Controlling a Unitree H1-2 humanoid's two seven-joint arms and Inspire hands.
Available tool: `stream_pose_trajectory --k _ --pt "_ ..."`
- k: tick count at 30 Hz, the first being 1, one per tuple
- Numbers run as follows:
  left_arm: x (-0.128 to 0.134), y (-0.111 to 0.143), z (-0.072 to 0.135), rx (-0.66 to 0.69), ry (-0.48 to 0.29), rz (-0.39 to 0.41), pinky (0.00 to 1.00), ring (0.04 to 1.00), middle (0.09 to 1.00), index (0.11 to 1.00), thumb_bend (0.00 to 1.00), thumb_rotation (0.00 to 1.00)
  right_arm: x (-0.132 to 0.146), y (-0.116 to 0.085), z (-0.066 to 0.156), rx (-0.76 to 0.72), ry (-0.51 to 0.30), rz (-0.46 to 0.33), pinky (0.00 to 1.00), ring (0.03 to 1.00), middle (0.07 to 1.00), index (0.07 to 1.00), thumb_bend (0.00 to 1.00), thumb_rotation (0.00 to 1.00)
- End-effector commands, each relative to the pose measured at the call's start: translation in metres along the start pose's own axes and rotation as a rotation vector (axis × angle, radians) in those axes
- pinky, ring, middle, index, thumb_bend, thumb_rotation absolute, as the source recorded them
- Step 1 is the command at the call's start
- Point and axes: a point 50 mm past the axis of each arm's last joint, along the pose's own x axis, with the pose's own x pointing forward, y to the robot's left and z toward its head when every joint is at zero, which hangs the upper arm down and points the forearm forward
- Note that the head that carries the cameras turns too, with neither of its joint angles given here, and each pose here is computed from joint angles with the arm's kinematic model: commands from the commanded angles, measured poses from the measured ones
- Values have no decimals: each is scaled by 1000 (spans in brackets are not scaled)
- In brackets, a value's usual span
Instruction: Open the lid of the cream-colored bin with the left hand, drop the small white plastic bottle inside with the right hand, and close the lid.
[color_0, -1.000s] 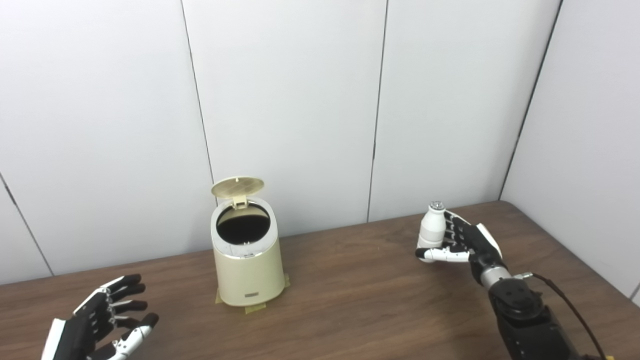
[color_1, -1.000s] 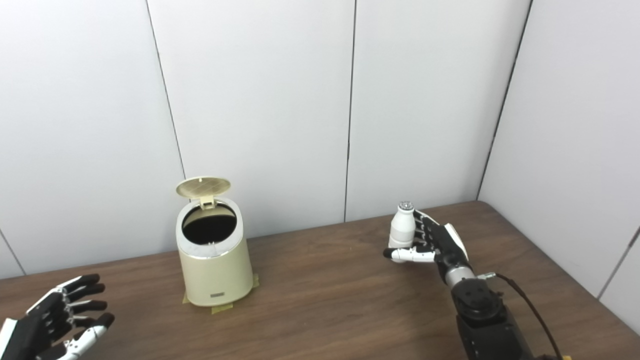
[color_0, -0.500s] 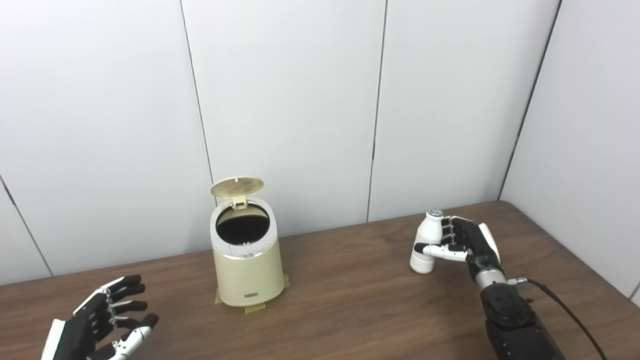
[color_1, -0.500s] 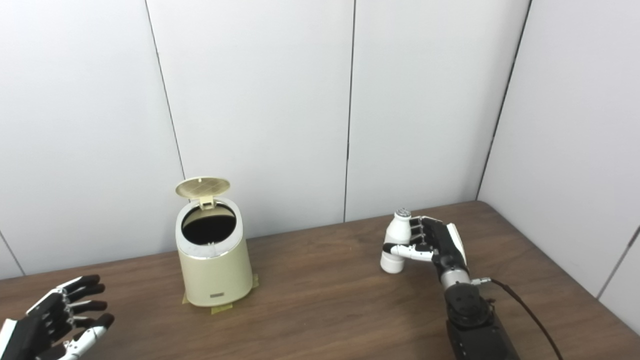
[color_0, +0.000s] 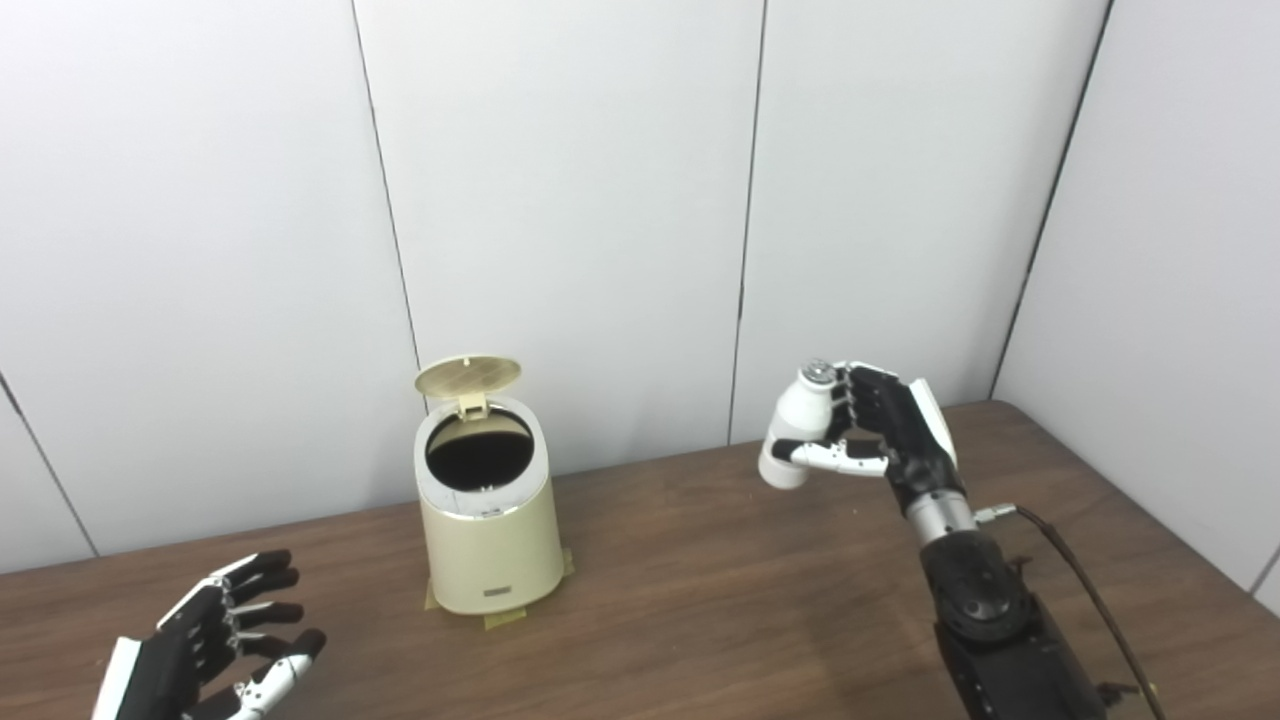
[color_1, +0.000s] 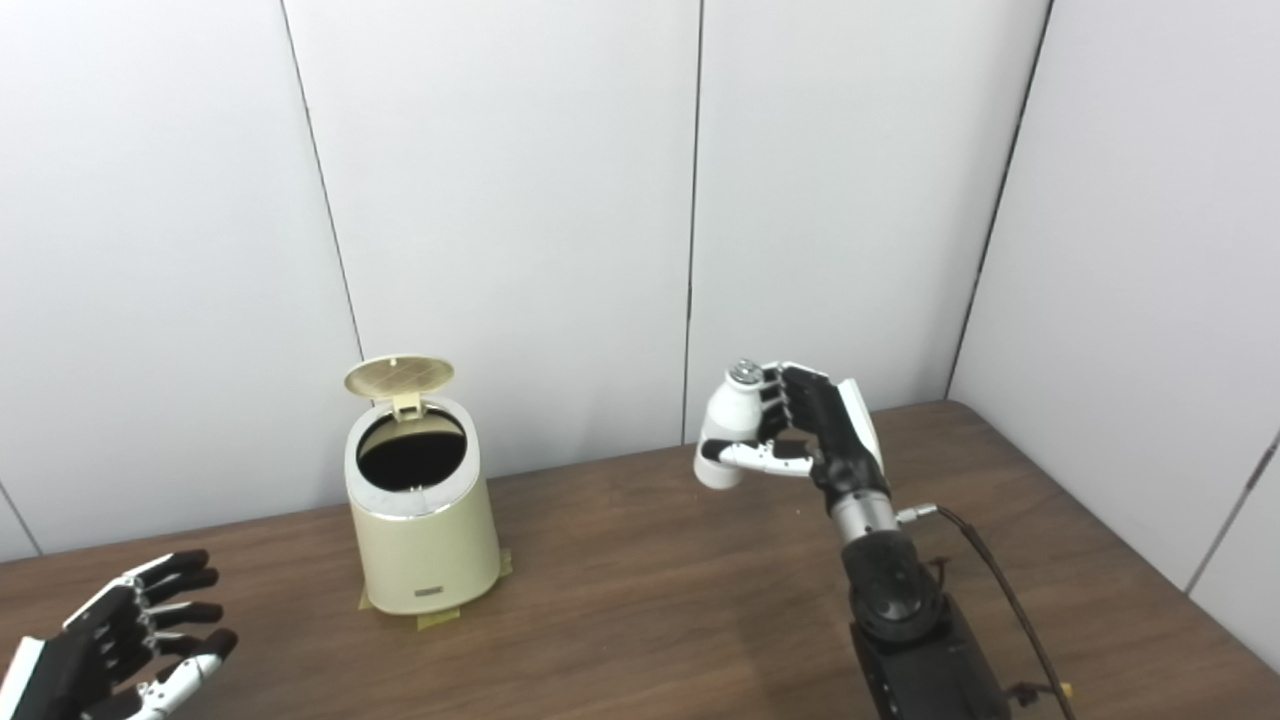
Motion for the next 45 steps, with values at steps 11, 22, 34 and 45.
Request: stream_pose_trajectory --k 11,22,34,45 --pt "15 -15 7 14 -82 -6 614 650 720 761 612 0 60 43 117 -10 -244 148 334 399 491 529 515 0" --pt "15 -38 -2 -29 -68 -12 549 636 719 757 677 59 73 89 147 35 -289 258 313 387 488 534 514 0" --pt "18 -51 0 -40 -68 -18 582 656 730 760 683 77 76 133 149 69 -266 350 329 396 473 530 516 0" --pt "20 -56 2 -58 -61 -24 586 658 731 754 681 70 75 151 144 49 -245 396 338 401 485 524 516 0"
